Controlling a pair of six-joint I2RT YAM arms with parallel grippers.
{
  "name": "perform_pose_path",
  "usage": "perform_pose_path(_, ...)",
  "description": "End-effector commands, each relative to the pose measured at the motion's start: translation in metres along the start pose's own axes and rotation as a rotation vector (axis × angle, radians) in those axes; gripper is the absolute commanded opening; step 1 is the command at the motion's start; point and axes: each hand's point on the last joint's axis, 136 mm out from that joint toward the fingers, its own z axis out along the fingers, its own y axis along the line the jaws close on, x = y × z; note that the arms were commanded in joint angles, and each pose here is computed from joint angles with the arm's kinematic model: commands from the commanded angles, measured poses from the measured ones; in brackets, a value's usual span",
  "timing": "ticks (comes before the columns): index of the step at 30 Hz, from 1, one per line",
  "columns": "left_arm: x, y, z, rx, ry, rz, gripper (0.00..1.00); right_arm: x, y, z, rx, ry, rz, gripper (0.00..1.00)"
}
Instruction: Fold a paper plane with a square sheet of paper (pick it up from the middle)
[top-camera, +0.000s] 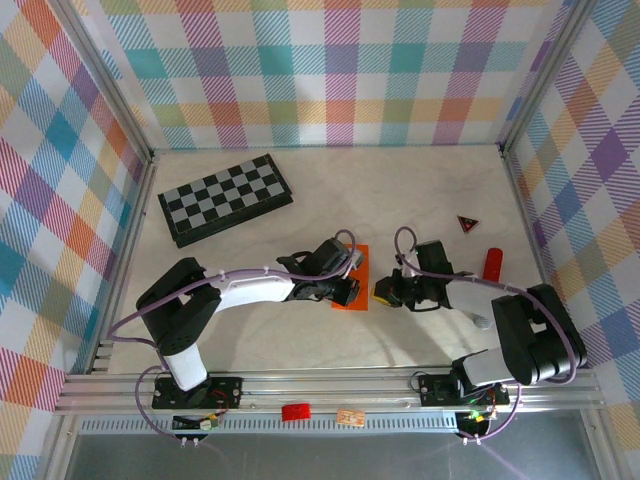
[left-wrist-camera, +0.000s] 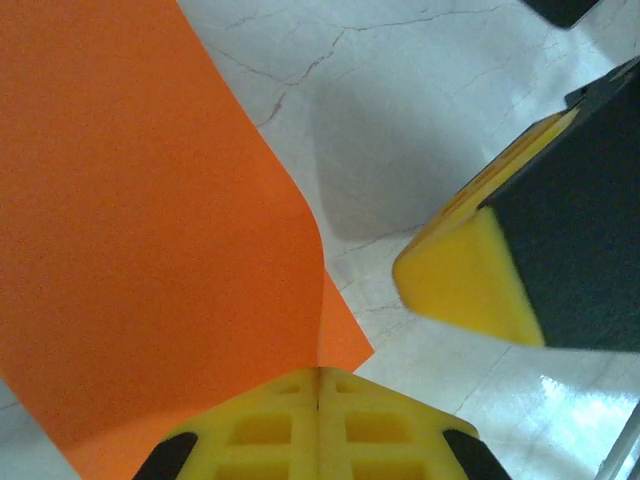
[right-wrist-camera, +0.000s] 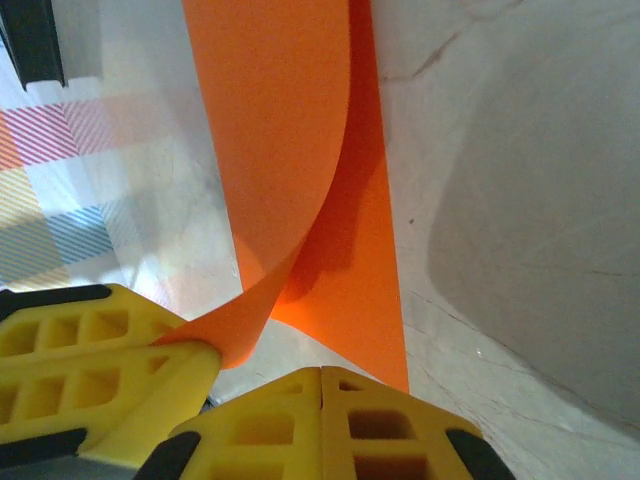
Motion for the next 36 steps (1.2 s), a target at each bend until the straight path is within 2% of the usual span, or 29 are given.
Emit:
perform_pose_path(1, -0.007, 0.005, -0.001, -0.029, -0.001, 0.018, 0.07, -0.006, 0.020, 0.005, -0.073, 0.004, -0.039, 0.07)
perform_pose_path(4, -0.007, 0.005, -0.001, -0.025, -0.006, 0.020, 0.08, -0.003, 0.025, 0.013, -0.085, 0.042, -0.047, 0.06)
perform_pose_path(12, -0.003, 0.008, 0.002, -0.036, 0.010, 0.025, 0.10, -0.012, 0.027, 0.028, -0.099, 0.028, -0.027, 0.06)
perform_pose_path(20, -0.001, 0.009, 0.006, -0.037, 0.019, 0.028, 0.17, -0.014, 0.022, 0.030, -0.075, 0.021, -0.019, 0.06)
perform_pose_path(36, -0.009, 0.007, 0.007, -0.026, -0.014, 0.049, 0.21, -0.012, 0.019, 0.029, -0.057, 0.026, -0.016, 0.06)
